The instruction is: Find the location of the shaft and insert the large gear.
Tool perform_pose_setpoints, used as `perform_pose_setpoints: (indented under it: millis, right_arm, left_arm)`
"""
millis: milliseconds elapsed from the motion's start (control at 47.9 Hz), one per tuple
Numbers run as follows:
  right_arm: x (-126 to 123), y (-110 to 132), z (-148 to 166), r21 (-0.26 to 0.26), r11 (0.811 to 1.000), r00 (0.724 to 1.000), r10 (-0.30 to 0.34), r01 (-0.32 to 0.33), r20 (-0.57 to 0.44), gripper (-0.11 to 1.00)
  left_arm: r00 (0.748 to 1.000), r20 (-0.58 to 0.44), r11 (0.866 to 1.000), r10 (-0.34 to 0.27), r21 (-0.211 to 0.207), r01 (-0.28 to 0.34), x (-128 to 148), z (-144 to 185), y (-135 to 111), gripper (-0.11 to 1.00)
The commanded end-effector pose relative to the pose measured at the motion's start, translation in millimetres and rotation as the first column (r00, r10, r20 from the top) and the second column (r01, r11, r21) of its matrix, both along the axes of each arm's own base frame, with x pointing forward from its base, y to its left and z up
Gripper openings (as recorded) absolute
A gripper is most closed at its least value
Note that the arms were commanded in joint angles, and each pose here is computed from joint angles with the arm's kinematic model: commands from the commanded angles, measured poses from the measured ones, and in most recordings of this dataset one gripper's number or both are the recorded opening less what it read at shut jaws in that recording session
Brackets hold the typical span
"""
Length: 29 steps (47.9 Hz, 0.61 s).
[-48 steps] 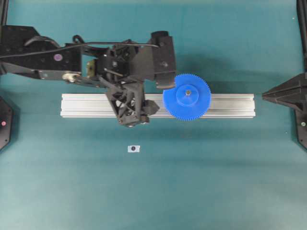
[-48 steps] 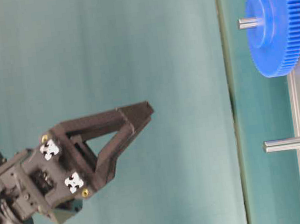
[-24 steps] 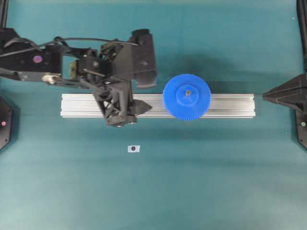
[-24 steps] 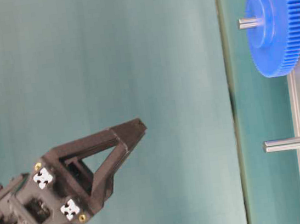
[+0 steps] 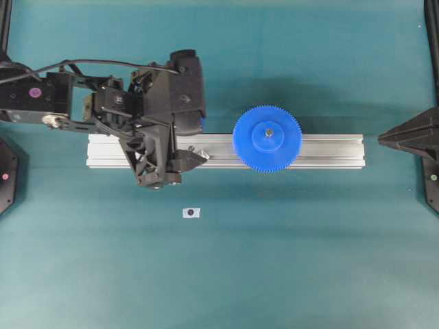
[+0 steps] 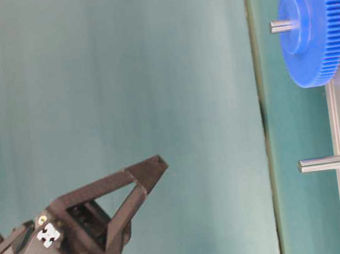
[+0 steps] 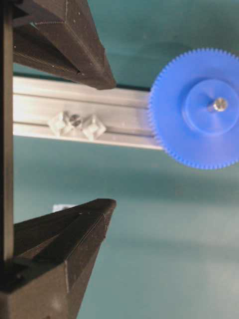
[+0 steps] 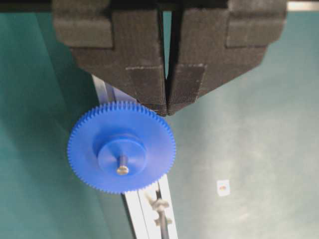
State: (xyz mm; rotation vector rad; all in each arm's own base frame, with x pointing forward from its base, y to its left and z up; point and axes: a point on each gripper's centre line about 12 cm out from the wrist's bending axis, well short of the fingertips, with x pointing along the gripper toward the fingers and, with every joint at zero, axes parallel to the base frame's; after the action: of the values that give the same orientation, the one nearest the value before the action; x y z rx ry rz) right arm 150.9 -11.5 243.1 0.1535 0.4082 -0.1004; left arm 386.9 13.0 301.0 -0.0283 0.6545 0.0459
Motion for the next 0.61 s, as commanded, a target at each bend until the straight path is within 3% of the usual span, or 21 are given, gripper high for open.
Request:
perform_pose_setpoints:
  millis: [0,313,584]
  right_arm:
    - [0,0,4,0.004,1.000,1.000,-0.005,0.005,0.016,0.03]
    - [-3,0,-5,0.005,1.000,1.000,-0.005,0.005,0.006,0.03]
    - [-3,0,-8,0.005,1.000,1.000,-0.005,0.005,0.003,0.03]
  left_arm:
    - [0.997,0.070,1.000,-0.009,0.004,0.008,-5,19,-3,0.90]
    - [0.988,0.150,1.000,-0.023,0.006,0.023,-18,19,-8,0.90]
    - [0.991,0.133,1.000,-0.030,0.004,0.030,-21,12,-11,0.89]
